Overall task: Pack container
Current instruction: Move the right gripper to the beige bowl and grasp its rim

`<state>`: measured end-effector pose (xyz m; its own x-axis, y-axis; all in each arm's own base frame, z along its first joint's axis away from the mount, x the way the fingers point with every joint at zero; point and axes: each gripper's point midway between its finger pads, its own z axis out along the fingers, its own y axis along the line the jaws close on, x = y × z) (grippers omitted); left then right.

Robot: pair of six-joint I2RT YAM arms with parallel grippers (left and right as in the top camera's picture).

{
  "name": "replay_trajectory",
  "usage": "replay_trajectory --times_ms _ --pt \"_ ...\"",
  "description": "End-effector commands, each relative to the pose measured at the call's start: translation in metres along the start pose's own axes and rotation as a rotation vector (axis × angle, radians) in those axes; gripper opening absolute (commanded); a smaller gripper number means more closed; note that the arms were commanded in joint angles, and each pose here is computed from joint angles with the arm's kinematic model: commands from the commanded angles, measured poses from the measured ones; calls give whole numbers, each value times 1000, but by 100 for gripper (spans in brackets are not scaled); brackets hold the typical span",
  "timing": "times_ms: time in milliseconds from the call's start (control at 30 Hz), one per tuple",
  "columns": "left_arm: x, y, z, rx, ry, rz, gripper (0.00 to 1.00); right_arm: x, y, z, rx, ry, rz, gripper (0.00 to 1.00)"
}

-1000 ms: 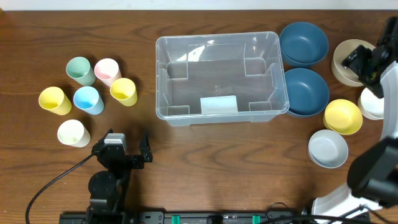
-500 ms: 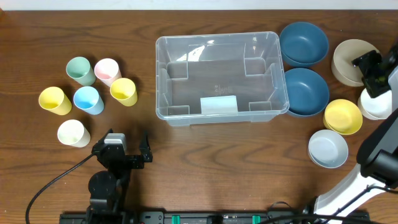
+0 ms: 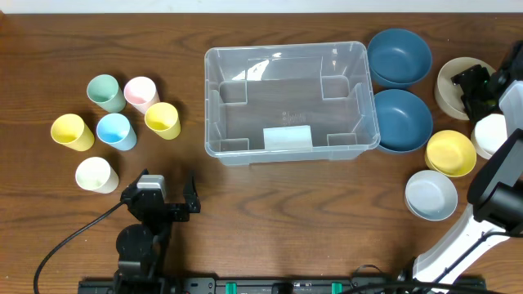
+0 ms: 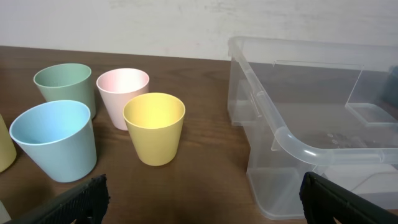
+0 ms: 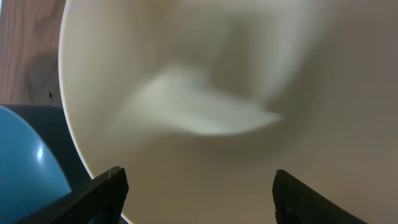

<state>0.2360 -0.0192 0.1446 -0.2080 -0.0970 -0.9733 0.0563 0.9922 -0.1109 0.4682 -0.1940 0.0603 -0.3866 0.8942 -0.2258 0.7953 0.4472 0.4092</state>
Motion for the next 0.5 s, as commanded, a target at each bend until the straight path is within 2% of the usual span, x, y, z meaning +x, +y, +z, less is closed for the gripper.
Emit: replay_trajectory --times_ms 0,233,467 --pt "14 1 1 0 45 12 98 0 10 1 -39 11 -8 75" --pt "14 1 1 0 45 12 98 -7 37 -22 -137 4 -49 77" --pt "14 1 1 0 45 12 98 -9 33 -73 -67 -36 2 78"
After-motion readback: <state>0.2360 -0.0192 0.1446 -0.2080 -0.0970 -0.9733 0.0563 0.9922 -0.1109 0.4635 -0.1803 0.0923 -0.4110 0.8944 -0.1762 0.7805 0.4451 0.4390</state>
